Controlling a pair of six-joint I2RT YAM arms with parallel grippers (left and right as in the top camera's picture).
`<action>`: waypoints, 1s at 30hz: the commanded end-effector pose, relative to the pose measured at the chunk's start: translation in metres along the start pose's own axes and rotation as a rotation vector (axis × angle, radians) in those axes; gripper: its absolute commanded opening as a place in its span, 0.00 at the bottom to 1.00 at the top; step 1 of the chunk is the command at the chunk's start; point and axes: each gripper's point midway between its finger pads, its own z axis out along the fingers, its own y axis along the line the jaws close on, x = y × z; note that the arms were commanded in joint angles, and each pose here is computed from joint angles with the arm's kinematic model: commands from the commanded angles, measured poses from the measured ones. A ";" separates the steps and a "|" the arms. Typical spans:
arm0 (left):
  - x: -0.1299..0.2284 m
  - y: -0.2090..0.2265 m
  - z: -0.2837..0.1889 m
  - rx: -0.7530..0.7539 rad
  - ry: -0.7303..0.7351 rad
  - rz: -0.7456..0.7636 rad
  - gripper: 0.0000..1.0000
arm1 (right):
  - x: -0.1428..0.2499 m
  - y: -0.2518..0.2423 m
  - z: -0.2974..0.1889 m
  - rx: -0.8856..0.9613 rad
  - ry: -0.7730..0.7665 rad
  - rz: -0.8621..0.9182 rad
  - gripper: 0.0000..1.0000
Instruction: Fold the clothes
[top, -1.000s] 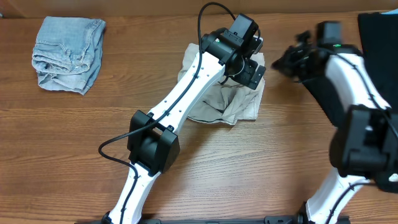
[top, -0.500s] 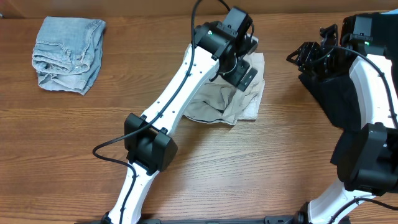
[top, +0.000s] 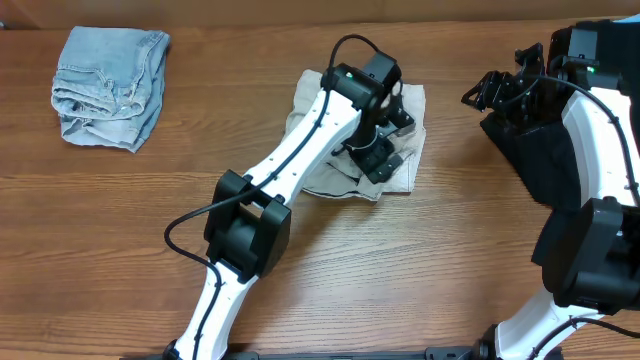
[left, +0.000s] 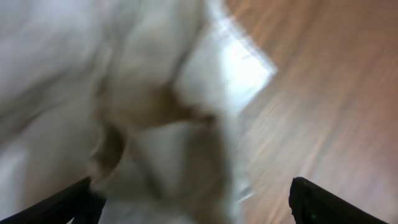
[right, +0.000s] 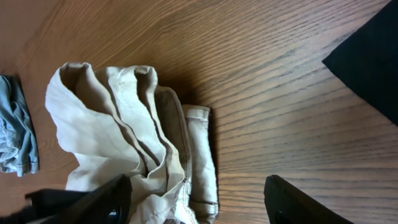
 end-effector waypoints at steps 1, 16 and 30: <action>-0.013 -0.044 0.005 0.152 -0.050 0.107 0.95 | 0.000 -0.002 0.001 0.007 0.001 -0.009 0.73; 0.001 -0.013 0.053 -0.123 0.107 0.098 0.95 | 0.004 -0.003 0.000 0.012 0.016 -0.001 0.73; -0.028 -0.007 -0.013 -0.277 0.011 -0.078 0.96 | 0.001 -0.011 0.000 0.055 0.002 -0.003 0.75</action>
